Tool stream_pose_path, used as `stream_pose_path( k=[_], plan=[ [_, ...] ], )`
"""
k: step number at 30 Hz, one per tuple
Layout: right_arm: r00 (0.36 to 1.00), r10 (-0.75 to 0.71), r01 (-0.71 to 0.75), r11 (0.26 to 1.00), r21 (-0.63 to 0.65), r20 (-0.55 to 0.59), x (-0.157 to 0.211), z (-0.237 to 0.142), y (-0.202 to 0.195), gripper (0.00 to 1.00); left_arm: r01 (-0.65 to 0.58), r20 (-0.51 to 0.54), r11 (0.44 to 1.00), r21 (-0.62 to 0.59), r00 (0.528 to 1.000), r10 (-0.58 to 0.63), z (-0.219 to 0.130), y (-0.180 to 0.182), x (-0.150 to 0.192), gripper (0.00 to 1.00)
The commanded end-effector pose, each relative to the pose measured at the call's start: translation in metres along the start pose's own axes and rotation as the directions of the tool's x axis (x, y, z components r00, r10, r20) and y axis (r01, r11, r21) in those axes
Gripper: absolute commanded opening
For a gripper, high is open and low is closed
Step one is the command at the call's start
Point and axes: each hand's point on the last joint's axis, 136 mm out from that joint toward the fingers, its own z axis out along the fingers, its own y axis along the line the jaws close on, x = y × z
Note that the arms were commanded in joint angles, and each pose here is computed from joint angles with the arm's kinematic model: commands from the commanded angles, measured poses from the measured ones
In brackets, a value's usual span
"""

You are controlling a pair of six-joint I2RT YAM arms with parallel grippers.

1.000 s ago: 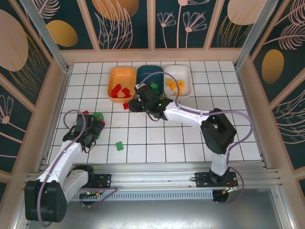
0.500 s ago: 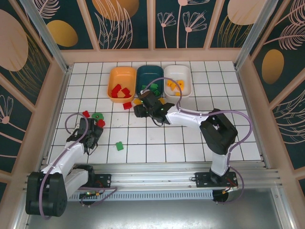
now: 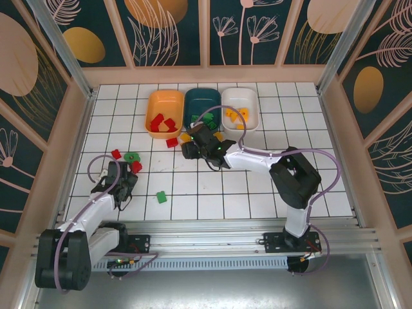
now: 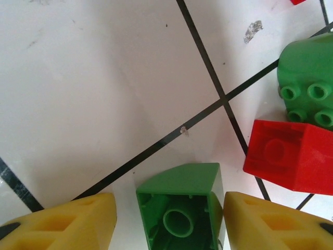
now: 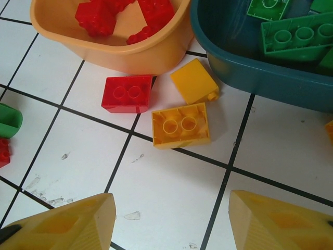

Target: Sort the legos into containers by color

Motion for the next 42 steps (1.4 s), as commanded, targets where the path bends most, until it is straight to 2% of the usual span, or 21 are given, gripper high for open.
stream_pose_path(
  k=[1,6,18,22,25,32,42],
  plan=[
    [0.998,0.019,-0.020,1.000,0.015,0.063,-0.017,-0.014,-0.005,0.60,0.000,0.039,0.996,0.087,0.999,-0.004,0.009,-0.013,-0.006,0.55],
    [0.998,0.019,-0.021,1.000,0.018,0.065,-0.017,-0.016,-0.005,0.60,-0.030,0.058,0.991,0.130,0.998,0.023,0.006,-0.022,-0.010,0.48],
    [0.997,0.020,-0.023,0.999,0.029,0.081,-0.021,-0.021,-0.009,0.60,-0.100,0.086,0.975,0.199,0.993,0.085,-0.009,-0.035,-0.014,0.44],
    [0.996,0.021,-0.024,0.999,0.033,0.081,-0.022,-0.022,-0.010,0.60,-0.135,0.057,0.967,0.214,0.991,0.125,-0.007,-0.038,-0.007,0.50],
    [0.996,0.023,-0.026,0.999,0.037,0.082,-0.022,-0.023,-0.012,0.60,-0.148,0.043,0.972,0.182,0.989,0.142,-0.005,-0.032,-0.005,0.53],
    [0.996,0.025,-0.028,0.999,0.036,0.084,-0.021,-0.024,-0.013,0.61,-0.225,0.096,0.959,0.169,0.973,0.212,-0.010,-0.029,-0.011,0.68],
    [0.996,0.029,-0.033,0.999,0.040,0.086,-0.021,-0.024,-0.015,0.61,-0.200,0.013,0.962,0.185,0.979,0.201,0.003,-0.030,0.004,0.57]
  ],
)
